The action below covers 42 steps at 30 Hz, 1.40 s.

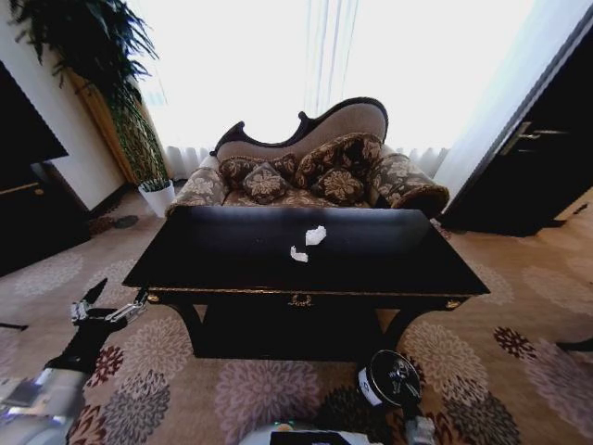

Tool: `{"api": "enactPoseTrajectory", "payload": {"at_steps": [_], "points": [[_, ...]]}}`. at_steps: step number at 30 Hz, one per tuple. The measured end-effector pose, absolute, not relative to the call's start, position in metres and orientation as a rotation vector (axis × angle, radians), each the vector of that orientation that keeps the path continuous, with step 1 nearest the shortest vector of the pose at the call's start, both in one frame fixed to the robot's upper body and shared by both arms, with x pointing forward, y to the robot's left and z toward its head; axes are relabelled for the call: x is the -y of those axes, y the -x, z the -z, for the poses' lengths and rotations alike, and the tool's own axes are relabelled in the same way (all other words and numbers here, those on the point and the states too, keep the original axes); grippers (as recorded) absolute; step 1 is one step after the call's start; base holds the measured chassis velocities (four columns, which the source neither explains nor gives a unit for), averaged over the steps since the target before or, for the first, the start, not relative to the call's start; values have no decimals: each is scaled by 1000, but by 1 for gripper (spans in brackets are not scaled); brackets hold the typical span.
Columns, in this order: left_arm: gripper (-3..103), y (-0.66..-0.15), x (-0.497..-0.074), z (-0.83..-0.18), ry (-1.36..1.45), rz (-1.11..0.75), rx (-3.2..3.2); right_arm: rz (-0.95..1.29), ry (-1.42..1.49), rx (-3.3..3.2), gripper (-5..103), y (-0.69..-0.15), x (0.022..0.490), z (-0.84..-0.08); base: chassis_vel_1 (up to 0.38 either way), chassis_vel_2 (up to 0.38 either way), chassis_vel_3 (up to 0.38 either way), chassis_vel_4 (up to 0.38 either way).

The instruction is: Move to the front of the table and place the trash on the table into the trash bin.

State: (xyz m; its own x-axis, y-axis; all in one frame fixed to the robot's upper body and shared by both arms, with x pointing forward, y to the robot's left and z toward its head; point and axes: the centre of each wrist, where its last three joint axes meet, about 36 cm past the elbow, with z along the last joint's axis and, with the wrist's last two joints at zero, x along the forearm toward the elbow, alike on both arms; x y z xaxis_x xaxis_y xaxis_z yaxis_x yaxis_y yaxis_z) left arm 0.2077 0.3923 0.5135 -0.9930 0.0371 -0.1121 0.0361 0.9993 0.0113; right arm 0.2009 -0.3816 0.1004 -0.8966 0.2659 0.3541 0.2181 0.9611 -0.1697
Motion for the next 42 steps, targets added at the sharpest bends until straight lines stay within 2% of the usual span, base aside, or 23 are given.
{"api": "enactPoseTrajectory", "payload": {"at_steps": [10, 15, 17, 18, 19, 20, 22, 23, 26, 29, 32, 33, 36, 38, 42], "points": [[100, -208, -392, -514, -56, -14, -3029, -214, 428, 2619, 0, -230, 416, -84, 0, 0, 0, 0], [100, -208, -392, -514, -56, -14, -3029, -182, 461, 2597, -1, -244, 419, -85, 0, 0, 0, 0], [100, -208, -392, -514, -56, -14, -3029, -140, 483, 2583, 9, -248, 416, -86, 0, 0, 0, 0], [100, -208, -392, -514, -56, -14, -3029, -140, 483, 2583, 9, -248, 416, -86, 0, 0, 0, 0], [100, -208, -392, -514, -56, -14, -3029, -115, 496, 2574, 15, -249, 414, -86, 0, 0, 0, 0], [100, -208, -392, -514, -56, -14, -3029, -98, 505, 2566, 15, -250, 412, -86, 0, 0, 0, 0], [100, -208, -392, -514, -56, -14, -3029, -87, 511, 2557, 25, -250, 411, -85, 0, 0, 0, 0], [100, -208, -392, -514, -56, -14, -3029, -87, 511, 2557, 25, -250, 411, -85, 0, 0, 0, 0], [100, -208, -392, -514, -56, -14, -3029, -81, 510, 2553, 42, -249, 409, -83, 0, 0, 0, 0], [100, -208, -392, -514, -56, -14, -3028, -74, 505, 2557, 47, -248, 405, -84, 0, 0, 0, 0], [100, -208, -392, -514, -56, -14, -3029, -52, 491, 2578, 63, -243, 394, -88, 0, 0, 0, 0], [100, -208, -392, -514, -56, -14, -3029, -52, 491, 2578, 63, -243, 394, -88, 0, 0, 0, 0], [100, -208, -392, -514, -56, -14, -3029, -23, 454, 2626, 80, -221, 372, -93, 0, 0, 0, 0], [100, -208, -392, -514, -56, -14, -3029, -41, 415, 2663, 80, -208, 363, -93, 0, 0, 0, 0], [100, -208, -392, -514, -56, -14, -3029, -211, 300, 2788, 99, -158, 353, -91, 0, 0, 0, 0]]}}
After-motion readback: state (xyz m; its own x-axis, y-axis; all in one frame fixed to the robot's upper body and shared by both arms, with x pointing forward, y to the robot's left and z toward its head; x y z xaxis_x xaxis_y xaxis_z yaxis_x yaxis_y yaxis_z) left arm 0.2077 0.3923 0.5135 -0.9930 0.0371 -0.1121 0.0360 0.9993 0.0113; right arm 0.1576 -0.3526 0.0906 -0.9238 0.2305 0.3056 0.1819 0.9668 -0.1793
